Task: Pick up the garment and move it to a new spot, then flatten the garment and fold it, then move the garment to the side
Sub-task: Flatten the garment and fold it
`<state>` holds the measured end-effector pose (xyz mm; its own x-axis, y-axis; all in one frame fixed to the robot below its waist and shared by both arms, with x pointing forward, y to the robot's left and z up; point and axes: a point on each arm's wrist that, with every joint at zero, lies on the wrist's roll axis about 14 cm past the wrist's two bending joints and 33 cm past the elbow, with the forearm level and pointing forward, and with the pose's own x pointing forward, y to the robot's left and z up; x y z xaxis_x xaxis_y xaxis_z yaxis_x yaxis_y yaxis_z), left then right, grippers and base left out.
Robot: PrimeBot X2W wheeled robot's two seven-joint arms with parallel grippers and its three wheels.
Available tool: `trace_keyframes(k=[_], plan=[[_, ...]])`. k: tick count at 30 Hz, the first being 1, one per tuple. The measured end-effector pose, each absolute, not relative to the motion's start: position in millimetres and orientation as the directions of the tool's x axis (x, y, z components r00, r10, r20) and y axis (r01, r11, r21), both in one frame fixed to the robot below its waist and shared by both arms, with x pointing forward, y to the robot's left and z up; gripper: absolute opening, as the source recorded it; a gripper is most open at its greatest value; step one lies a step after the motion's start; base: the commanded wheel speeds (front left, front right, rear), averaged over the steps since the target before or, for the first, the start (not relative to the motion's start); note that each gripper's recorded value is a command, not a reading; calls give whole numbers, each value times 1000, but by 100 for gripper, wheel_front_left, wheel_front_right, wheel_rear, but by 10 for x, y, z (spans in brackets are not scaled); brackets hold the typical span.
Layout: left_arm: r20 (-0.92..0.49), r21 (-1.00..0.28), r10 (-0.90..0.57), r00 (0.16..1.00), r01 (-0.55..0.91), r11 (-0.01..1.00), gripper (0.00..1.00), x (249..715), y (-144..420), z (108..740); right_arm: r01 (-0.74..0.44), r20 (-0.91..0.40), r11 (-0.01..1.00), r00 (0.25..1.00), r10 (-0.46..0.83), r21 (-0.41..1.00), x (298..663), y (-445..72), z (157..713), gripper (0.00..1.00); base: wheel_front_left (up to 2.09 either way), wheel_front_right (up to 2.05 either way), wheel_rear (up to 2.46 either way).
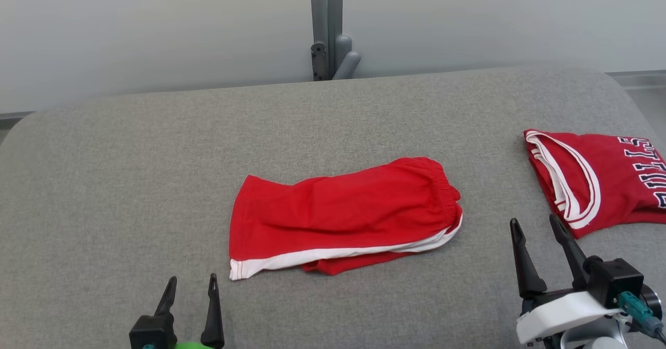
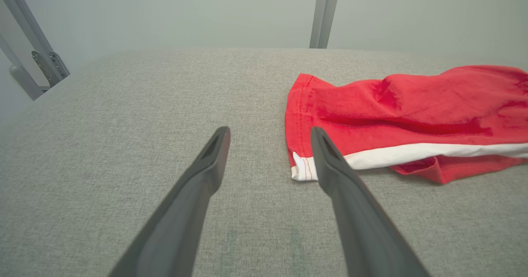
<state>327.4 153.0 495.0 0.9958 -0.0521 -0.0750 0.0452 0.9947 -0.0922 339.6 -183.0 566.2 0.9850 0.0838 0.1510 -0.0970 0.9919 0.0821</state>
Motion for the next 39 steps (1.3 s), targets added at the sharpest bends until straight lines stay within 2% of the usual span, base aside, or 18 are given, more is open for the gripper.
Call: trace_keyframes(k=[8,18,27,39], plan=[[-76,-87,-62,995,55,995,100,3179,1520,4939,-77,98,990,993,65,114,3217,-1814,5466,100,0,0,0],[-100,-90,-66,993,57,994,100,3170,1502,4867,-112,56,984,993,105,136,3269,-1667,5333,100,0,0,0],[-120,-98,-62,991,51,994,100,3195,1504,4808,-221,-11,956,974,227,192,3510,-1257,5141,100,0,0,0],[-149,-92,-24,988,11,996,100,3217,1620,4725,-236,-103,939,958,268,250,3808,-1079,4868,100,0,0,0]])
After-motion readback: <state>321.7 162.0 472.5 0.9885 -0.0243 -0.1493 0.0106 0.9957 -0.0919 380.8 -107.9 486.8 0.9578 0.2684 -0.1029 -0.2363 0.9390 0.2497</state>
